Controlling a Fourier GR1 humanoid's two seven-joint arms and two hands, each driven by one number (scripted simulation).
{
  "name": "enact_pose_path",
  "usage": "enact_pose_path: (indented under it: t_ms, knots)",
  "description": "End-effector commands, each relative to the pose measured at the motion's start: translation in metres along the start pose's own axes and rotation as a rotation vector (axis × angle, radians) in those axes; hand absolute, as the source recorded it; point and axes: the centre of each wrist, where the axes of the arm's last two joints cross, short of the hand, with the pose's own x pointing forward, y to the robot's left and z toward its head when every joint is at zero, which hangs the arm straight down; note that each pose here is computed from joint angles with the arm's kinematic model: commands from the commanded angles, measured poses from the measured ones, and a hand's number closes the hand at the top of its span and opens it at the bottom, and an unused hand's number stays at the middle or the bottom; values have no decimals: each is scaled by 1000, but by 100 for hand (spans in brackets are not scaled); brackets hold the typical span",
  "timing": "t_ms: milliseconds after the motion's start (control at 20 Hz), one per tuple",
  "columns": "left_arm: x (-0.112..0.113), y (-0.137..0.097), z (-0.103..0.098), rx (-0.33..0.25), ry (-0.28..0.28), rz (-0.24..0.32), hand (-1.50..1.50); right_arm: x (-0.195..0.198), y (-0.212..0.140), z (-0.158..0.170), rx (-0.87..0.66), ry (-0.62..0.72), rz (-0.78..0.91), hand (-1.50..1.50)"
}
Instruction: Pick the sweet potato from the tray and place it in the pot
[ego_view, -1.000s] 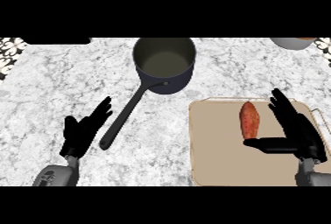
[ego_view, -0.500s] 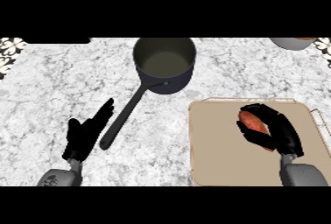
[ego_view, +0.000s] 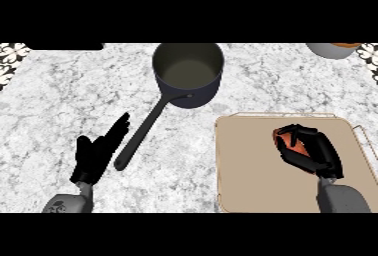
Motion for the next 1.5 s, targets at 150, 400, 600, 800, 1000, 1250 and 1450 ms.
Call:
enact_pose_path:
  t_ms: [150, 400, 600, 800, 1000, 1250, 1450]
  knots:
    - [-15, -8, -2, 8, 19, -1, 0, -35, -2, 22, 174, -44, -15, 150]
    - [5, 5, 3, -14, 11, 9, 0, -12, 7, 14, 105, -207, 194, 150]
    - [-22, -1, 9, 4, 30, 15, 0, 9, 24, 15, 84, -233, 206, 150]
    - [1, 20, 8, -7, 23, 15, 0, 55, 8, 25, 56, -260, 282, 150]
    - [-6, 13, 6, 10, 34, -7, 0, 64, 34, 42, 22, -330, 409, 150]
    - [-8, -2, 9, -12, 38, 18, 0, 119, 72, 40, -30, -401, 496, 150]
    - [-5, -8, -2, 7, 20, 23, 0, 157, 82, 26, -19, -368, 593, 150]
